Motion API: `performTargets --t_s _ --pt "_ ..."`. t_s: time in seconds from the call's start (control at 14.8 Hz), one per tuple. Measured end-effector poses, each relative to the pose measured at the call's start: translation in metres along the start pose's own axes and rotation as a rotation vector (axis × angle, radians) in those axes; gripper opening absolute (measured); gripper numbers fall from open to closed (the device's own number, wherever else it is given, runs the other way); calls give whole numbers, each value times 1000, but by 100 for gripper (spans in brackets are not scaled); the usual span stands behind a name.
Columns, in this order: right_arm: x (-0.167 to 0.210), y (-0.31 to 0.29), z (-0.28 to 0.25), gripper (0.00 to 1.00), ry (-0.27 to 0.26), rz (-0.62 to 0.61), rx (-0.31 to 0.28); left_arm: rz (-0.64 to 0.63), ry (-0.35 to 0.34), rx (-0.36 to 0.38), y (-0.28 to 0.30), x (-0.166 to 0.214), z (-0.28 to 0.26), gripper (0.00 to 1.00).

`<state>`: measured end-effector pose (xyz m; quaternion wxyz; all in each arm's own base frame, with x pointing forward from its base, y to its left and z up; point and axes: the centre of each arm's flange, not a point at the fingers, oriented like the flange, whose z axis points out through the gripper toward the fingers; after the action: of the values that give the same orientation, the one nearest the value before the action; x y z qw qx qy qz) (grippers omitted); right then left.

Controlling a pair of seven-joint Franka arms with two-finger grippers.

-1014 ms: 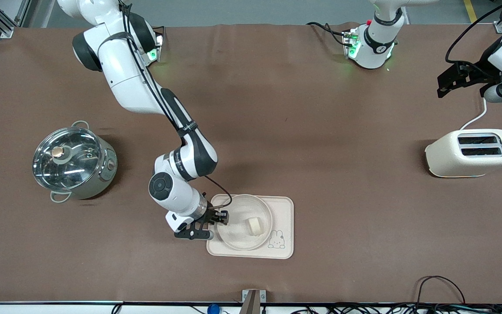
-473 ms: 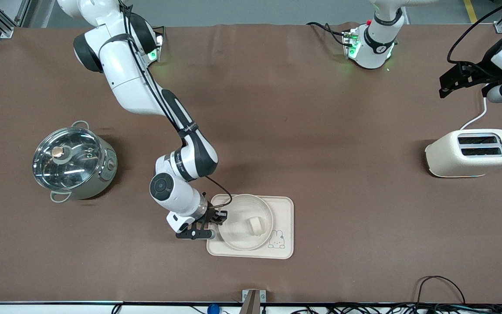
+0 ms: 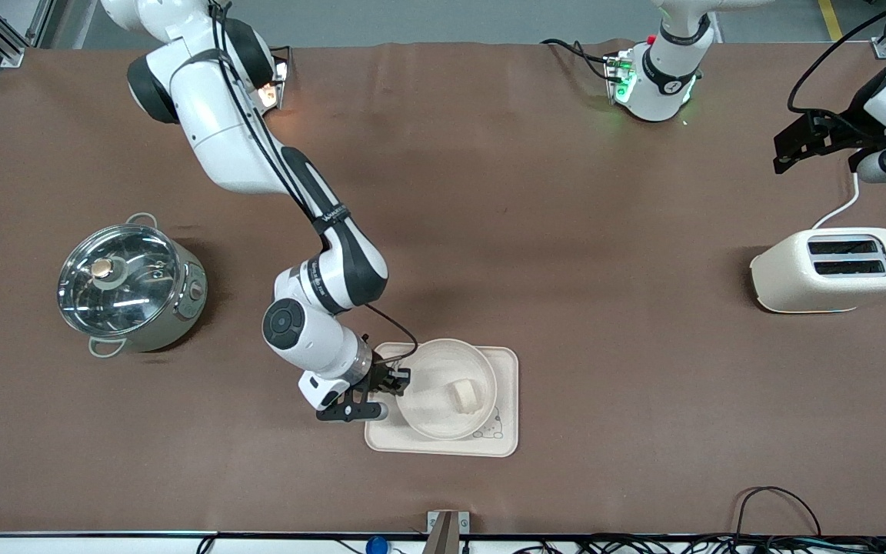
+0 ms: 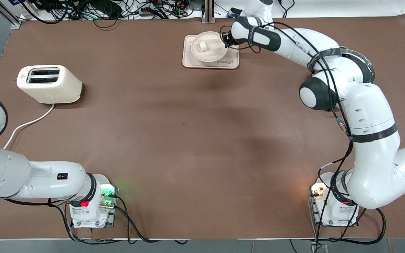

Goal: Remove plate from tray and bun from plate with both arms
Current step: 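Lift the plate off the tray with the right gripper while the left gripper approaches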

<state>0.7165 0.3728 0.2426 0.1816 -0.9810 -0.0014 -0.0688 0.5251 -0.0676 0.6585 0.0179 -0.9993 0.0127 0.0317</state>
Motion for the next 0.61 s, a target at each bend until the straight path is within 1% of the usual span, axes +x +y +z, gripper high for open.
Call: performTargets --t_s 0.2,0.41,0.47,0.61 --pt "-2 -13 -35 4 -59 -9 -1 3 -6 0 1 3 4 100" --pt "-12 -6 -48 4 -92 4 -17 4 -19 -1 2 8 11 100" --pt "-19 -2 -48 4 -101 9 -24 6 -31 -1 3 12 17 100" --pt "-39 4 -46 4 -92 14 -32 11 -46 -3 5 22 30 100"
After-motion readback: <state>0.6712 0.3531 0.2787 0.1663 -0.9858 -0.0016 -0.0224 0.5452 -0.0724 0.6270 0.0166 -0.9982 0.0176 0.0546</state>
